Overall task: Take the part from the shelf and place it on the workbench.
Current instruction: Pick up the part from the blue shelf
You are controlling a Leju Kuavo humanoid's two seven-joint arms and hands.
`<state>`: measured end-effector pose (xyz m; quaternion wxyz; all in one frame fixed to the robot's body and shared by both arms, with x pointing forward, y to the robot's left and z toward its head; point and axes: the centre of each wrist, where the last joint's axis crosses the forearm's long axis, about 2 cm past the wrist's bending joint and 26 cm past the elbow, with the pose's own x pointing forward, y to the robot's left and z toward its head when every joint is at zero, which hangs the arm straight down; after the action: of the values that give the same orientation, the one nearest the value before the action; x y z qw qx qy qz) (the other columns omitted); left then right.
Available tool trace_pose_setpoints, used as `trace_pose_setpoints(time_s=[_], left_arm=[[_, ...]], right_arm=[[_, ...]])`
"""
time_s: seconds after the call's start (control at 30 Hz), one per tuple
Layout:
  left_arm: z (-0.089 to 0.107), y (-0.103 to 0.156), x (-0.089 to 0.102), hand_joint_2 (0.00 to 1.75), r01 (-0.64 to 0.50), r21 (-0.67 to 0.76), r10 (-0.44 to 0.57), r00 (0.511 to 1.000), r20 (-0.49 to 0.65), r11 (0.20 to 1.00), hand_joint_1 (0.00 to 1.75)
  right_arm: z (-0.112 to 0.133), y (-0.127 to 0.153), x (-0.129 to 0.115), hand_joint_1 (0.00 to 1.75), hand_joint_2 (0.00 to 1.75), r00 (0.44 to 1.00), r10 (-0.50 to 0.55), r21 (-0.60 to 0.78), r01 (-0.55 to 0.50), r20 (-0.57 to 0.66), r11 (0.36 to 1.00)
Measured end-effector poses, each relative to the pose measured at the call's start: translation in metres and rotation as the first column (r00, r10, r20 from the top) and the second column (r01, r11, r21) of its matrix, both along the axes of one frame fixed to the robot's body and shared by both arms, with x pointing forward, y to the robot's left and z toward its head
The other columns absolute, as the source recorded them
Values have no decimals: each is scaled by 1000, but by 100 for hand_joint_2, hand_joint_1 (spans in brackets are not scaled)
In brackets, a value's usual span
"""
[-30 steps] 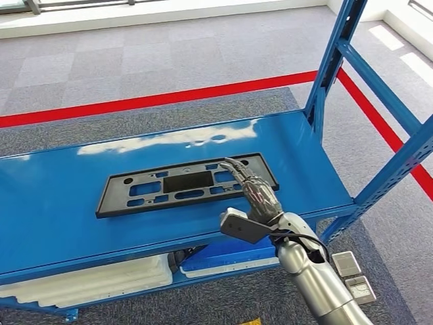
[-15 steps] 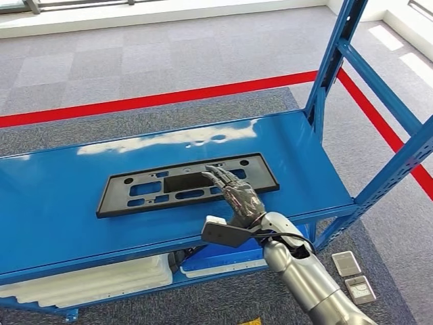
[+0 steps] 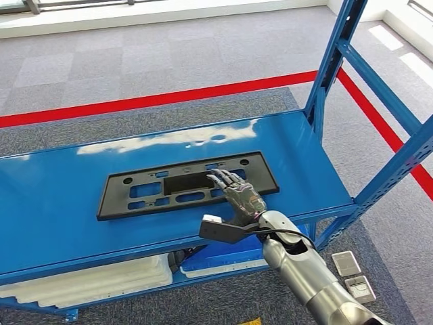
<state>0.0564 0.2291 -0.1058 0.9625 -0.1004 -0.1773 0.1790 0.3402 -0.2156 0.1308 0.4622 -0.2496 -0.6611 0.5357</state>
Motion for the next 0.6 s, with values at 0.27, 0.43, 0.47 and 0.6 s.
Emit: trace_pose_setpoints(time_s=[0.27, 0.43, 0.47, 0.6], left_arm=[[0, 0, 0, 0, 19, 5, -19, 1000, 8, 1000, 0], [0, 0, 1, 0, 32, 8, -32, 999, 16, 999, 0], [0, 0, 1, 0, 36, 9, -36, 999, 17, 999, 0], [0, 0, 1, 0, 40, 11, -40, 999, 21, 999, 0]], right_arm=[[-4, -19, 15, 0, 175, 996, -84, -37, 85, 24, 996], [-2, -32, 23, 88, 175, 985, -149, -91, 157, 83, 983], [-2, -34, 24, 131, 175, 983, -161, -102, 170, 93, 980], [-4, -43, 26, 175, 175, 976, -194, -126, 206, 103, 970]])
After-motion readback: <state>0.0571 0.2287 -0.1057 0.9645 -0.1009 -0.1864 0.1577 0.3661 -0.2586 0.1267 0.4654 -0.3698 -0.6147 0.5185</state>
